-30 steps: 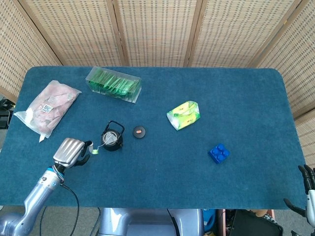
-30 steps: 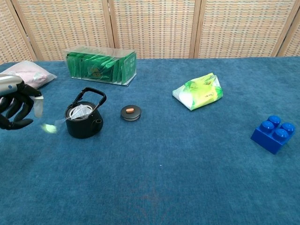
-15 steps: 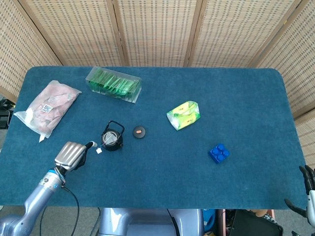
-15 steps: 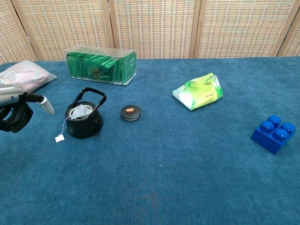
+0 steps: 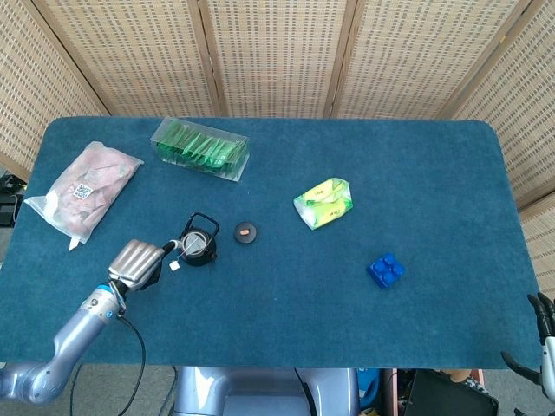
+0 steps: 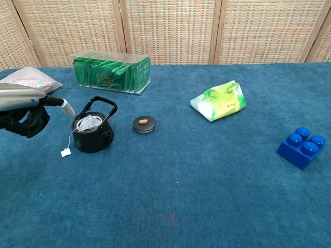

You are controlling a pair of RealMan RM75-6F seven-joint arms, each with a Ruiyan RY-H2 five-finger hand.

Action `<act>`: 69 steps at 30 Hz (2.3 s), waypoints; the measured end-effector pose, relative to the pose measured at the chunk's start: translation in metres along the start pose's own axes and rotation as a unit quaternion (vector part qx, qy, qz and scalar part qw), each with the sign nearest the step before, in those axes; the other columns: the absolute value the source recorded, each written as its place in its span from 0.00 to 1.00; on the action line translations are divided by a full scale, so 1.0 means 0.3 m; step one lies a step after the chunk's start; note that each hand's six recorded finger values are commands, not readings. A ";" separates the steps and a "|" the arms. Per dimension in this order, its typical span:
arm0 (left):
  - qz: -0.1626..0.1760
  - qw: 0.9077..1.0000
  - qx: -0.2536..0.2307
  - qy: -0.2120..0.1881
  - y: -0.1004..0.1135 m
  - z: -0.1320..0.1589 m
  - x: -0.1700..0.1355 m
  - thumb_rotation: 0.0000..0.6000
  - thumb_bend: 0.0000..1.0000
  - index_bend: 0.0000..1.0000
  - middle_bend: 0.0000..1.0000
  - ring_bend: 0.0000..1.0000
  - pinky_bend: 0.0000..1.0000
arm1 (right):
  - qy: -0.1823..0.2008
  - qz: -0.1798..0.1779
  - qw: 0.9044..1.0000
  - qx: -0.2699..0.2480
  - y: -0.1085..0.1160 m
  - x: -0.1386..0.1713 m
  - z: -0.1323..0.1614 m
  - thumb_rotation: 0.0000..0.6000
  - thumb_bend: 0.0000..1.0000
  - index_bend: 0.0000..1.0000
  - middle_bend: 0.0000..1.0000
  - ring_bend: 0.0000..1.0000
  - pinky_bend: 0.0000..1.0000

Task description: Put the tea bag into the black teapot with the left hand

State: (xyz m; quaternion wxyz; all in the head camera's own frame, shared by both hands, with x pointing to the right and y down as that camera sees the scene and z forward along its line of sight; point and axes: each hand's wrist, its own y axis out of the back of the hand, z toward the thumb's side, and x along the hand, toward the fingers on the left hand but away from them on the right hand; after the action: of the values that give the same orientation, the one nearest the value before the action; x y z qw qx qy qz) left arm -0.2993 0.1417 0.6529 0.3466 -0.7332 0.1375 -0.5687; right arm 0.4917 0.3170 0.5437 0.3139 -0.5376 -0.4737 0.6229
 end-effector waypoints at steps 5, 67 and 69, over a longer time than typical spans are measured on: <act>-0.024 1.000 0.005 -0.002 0.002 0.017 0.037 1.00 1.00 0.18 0.67 0.64 0.71 | -0.003 0.001 1.000 0.000 -0.001 0.004 -0.005 1.00 0.02 0.11 0.14 0.00 0.06; 0.231 0.958 -0.144 0.095 -0.069 -0.224 -0.404 1.00 0.81 0.18 0.18 0.13 0.18 | 0.058 0.005 0.998 0.001 -0.006 -0.069 0.085 1.00 0.02 0.11 0.14 0.00 0.06; 0.232 0.956 -0.148 0.104 -0.097 -0.237 -0.442 1.00 0.78 0.18 0.14 0.09 0.12 | 0.062 0.007 0.998 0.000 -0.008 -0.071 0.095 1.00 0.02 0.11 0.14 0.00 0.06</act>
State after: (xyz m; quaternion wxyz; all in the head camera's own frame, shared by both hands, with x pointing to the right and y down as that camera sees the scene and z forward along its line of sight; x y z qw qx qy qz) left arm -0.4128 0.2167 0.5823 0.3406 -0.6610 0.4214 -0.5192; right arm 0.4686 0.2913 0.5531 0.3387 -0.5787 -0.4498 0.5900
